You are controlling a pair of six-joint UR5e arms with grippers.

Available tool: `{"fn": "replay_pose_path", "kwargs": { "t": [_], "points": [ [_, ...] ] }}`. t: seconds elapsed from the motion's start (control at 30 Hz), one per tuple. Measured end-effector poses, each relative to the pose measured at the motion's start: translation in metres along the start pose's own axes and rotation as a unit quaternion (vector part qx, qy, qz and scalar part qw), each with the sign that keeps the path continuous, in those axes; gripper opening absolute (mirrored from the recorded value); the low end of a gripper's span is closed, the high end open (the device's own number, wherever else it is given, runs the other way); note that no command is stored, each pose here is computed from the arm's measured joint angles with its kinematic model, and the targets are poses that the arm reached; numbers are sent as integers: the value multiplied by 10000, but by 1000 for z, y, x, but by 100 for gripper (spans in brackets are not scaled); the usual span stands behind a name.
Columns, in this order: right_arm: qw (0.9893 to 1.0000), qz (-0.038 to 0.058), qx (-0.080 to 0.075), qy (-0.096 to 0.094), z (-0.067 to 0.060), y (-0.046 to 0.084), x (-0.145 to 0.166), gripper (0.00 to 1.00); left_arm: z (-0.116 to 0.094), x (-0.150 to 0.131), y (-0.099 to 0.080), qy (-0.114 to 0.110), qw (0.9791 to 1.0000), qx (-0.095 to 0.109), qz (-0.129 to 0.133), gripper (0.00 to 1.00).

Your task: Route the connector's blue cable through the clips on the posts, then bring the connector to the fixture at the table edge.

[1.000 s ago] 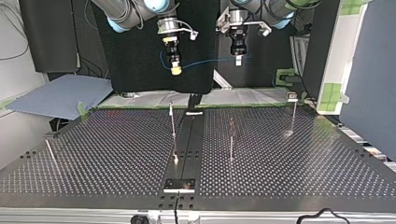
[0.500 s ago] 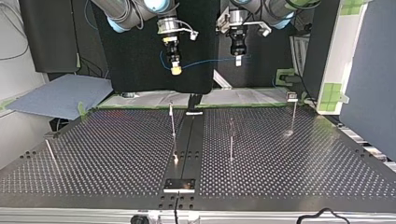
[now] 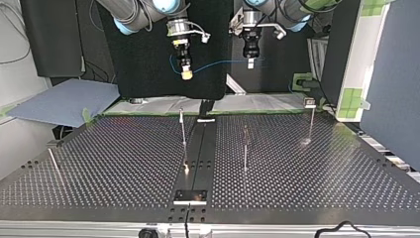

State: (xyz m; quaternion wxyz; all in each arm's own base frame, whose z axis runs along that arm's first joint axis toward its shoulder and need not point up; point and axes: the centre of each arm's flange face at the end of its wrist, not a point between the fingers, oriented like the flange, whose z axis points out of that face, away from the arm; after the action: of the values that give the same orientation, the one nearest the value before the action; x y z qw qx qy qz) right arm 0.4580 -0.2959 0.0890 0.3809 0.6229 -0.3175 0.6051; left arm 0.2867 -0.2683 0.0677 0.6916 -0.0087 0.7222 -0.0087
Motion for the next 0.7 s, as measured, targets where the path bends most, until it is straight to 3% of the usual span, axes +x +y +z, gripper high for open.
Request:
{"fn": "replay_pose_path", "kwargs": {
  "t": [0.27, 0.33, 0.53, 0.7],
  "points": [
    [10000, -1, -1, -1, 0, 0, 0, 0, 0, 0, 0, 2, 10000, 0, 1, 0],
    [10000, -38, -1, -28, 0, -3, -2, 0, 0, 0, 0, 2, 10000, 1, 1, 0],
    [9993, -285, -104, -228, 6, -9, -14, 0, 0, 0, 0, 2, 10000, 1, 1, 0],
    [9972, -542, -265, -443, 14, -9, -28, 0, 0, 0, 0, 2, 10000, 1, 1, 0]
  ]
}}
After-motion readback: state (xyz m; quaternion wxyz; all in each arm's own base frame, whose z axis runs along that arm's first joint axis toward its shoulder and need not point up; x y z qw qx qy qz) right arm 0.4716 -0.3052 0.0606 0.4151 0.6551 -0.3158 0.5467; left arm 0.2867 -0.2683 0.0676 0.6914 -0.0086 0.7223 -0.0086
